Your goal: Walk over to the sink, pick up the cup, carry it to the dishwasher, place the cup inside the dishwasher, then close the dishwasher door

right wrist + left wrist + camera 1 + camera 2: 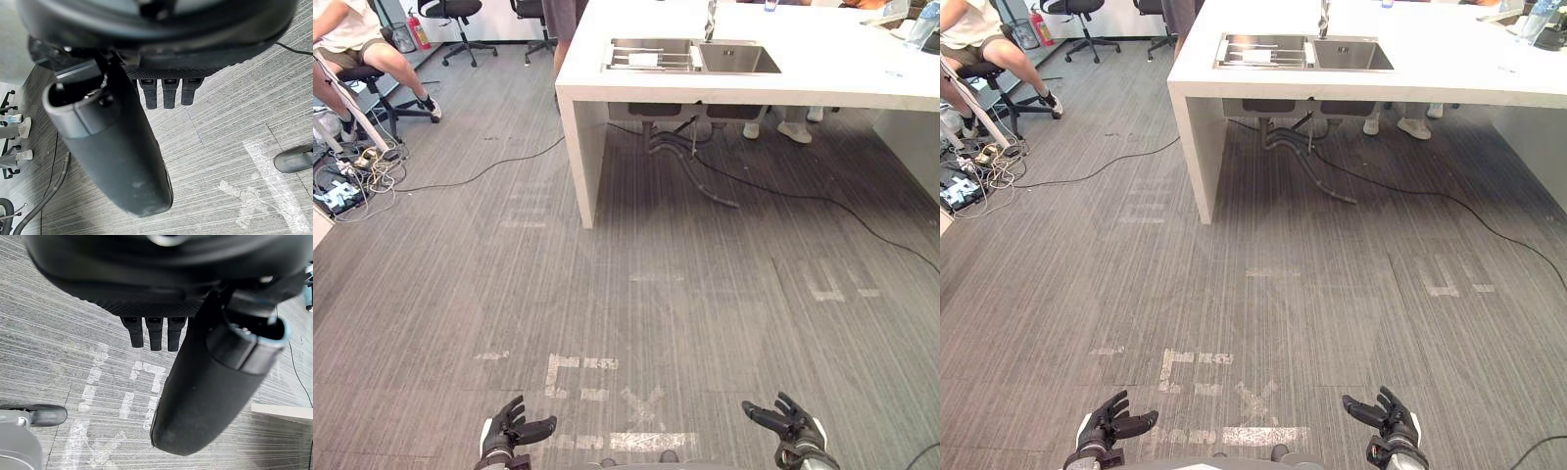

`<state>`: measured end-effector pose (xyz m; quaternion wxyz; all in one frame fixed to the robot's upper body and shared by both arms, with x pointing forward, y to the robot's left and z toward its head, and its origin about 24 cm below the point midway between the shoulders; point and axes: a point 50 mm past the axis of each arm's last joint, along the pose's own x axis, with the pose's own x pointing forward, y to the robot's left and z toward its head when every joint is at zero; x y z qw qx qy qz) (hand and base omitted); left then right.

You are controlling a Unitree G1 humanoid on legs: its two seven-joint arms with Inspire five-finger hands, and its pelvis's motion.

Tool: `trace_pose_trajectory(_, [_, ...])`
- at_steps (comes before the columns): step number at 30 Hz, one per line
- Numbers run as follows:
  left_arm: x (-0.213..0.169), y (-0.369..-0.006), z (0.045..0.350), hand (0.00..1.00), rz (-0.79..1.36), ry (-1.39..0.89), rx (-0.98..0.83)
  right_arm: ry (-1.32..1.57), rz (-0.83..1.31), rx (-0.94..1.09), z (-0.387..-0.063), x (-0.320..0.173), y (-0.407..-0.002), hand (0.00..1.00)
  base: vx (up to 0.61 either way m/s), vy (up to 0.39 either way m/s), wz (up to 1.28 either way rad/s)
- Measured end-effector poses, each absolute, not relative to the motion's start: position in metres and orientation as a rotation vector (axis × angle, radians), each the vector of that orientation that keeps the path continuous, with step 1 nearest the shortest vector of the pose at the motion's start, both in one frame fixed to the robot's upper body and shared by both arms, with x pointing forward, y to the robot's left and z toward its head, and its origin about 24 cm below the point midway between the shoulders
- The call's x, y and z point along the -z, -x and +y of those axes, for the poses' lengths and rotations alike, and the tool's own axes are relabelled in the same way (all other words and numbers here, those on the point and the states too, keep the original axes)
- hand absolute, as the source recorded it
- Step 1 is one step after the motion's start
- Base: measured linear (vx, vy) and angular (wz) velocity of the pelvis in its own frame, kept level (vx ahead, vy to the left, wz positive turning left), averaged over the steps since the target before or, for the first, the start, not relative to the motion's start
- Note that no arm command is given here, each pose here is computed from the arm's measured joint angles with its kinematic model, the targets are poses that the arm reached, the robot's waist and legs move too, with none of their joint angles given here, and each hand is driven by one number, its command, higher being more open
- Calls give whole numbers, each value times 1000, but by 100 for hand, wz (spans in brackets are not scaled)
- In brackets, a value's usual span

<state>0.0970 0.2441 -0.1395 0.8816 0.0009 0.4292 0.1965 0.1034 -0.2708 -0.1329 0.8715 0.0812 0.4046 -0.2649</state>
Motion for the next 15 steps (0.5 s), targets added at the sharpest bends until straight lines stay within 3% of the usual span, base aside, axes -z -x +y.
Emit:
trace_pose_trajectory(10, [137,-108,229,90,852,28,-377,-169,799,547,-269,127,-124,90,19,27,-20])
trace_pose_trajectory(15, [132,-121,233,90,820,19,-376,-158,828,509,-262,129,-125,90,223,1,3])
